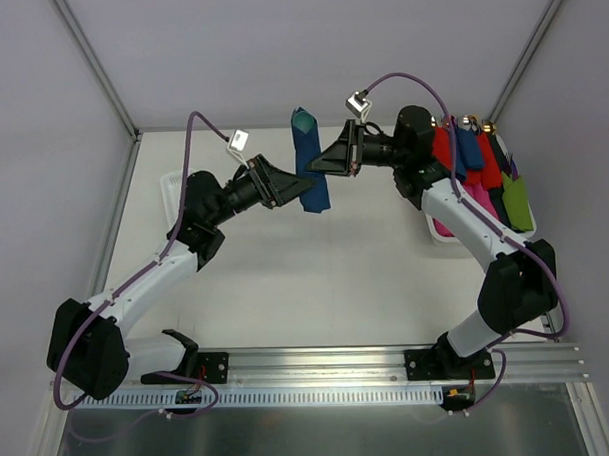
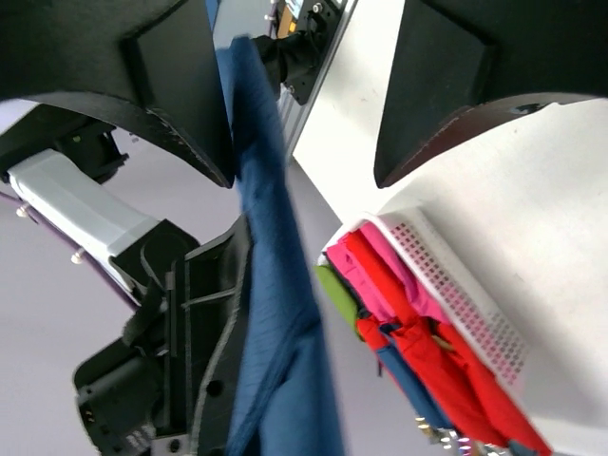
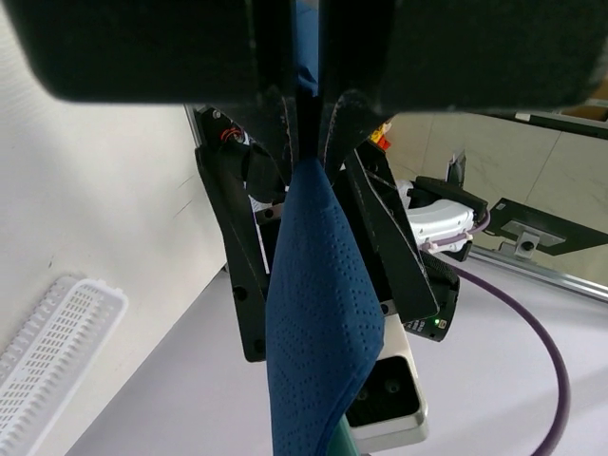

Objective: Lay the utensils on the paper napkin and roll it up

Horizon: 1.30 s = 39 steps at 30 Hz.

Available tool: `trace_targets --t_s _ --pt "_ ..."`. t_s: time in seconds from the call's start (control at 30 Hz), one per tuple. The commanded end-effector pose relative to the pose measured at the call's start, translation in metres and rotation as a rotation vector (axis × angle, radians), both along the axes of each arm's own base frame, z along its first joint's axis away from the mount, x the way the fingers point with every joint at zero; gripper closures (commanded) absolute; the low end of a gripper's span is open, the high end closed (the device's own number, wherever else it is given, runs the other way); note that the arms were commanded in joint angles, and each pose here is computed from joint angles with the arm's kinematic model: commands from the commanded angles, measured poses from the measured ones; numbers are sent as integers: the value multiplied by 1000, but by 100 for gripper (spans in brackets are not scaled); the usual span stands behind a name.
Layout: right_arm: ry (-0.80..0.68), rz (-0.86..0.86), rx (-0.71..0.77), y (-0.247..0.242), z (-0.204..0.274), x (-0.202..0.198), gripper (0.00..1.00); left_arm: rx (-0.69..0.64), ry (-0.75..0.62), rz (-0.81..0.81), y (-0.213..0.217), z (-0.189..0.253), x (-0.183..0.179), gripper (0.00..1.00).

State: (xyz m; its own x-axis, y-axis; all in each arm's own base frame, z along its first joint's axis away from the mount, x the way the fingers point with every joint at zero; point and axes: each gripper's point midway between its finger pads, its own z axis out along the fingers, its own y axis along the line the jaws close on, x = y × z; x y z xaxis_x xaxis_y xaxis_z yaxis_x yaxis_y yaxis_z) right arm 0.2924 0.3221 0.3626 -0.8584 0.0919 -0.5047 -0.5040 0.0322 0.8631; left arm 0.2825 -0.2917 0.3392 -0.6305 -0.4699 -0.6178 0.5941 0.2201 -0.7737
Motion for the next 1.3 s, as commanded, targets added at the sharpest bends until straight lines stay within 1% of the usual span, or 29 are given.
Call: trace_targets --t_s 0.0,0.07,0.1,0.13,0.17,0.2,0.23,0.27,0.3,0.33,0.37,0.4,0.43,0.47,0.5,0.53,0.57,0.6,0.63,0.67,0.7,0.73,0.77,0.8,0.9,1.07,1.27 --pt "-98 5 39 -16 32 -5 100 5 -28 36 14 12 1 36" --pt "-111 -3 33 -21 32 -4 100 14 -29 43 19 12 -1 31" --pt "-99 -11 19 -27 30 -3 100 31 -11 55 23 7 1 25" --pt "-129 -18 6 -30 27 -1 100 45 -16 63 25 6 1 23" --pt "-136 -25 -6 -35 24 1 100 53 -21 67 28 7 0 11" --pt "-147 -34 -20 -44 22 4 100 64 -23 71 31 8 -1 3" --pt "-95 -37 -61 -51 12 3 100 104 -10 76 33 0 0 1" --pt "-197 -42 -99 -59 9 6 100 125 -11 74 34 -1 -1 1" --pt "-217 -64 -138 -72 4 10 100 148 -11 70 34 -3 -1 1" --pt "-123 -59 -211 -82 -15 3 100 174 -44 60 34 2 -3 1" --pt "-172 -74 -247 -91 -9 5 100 210 -8 49 34 -9 -3 1" --pt "-289 -102 -307 -110 -17 16 100 223 -19 45 34 -5 -3 1" --pt "-212 -89 -358 -121 -30 6 100 250 -27 47 35 -9 -2 1" --pt "-233 -102 -392 -132 -29 11 100 271 -8 43 35 -15 -2 1" --pt "-313 -135 -459 -156 -36 23 100 279 -10 43 35 -16 -2 1" --pt "-240 -123 -494 -168 -44 13 100 284 -17 41 35 -16 -2 1" --pt "-214 -115 -514 -179 -53 18 100 288 -8 34 34 -19 -1 1" --pt "-297 -166 -547 -209 -46 32 100 289 -5 29 33 -20 -1 1" --pt "-234 -166 -562 -222 -49 26 100 289 -2 22 32 -21 -1 1" --pt "-222 -181 -577 -237 -50 29 100 292 7 12 31 -24 -1 1" --pt "-164 -210 -598 -264 -63 42 100 292 10 10 30 -25 0 1" --pt "-206 -200 -624 -276 -54 39 100 295 14 9 30 -27 1 1" --pt "-193 -212 -640 -288 -56 42 100 298 17 8 29 -29 1 1" --pt "-143 -240 -662 -311 -69 50 100 300 18 6 29 -30 2 1" --pt "-120 -281 -726 -347 -82 51 100 306 22 4 28 -33 4 1" --pt "-74 -322 -758 -381 -100 49 100 305 39 15 29 -40 6 1" --pt "-30 -339 -826 -417 -123 33 100 308 48 25 30 -45 5 1"
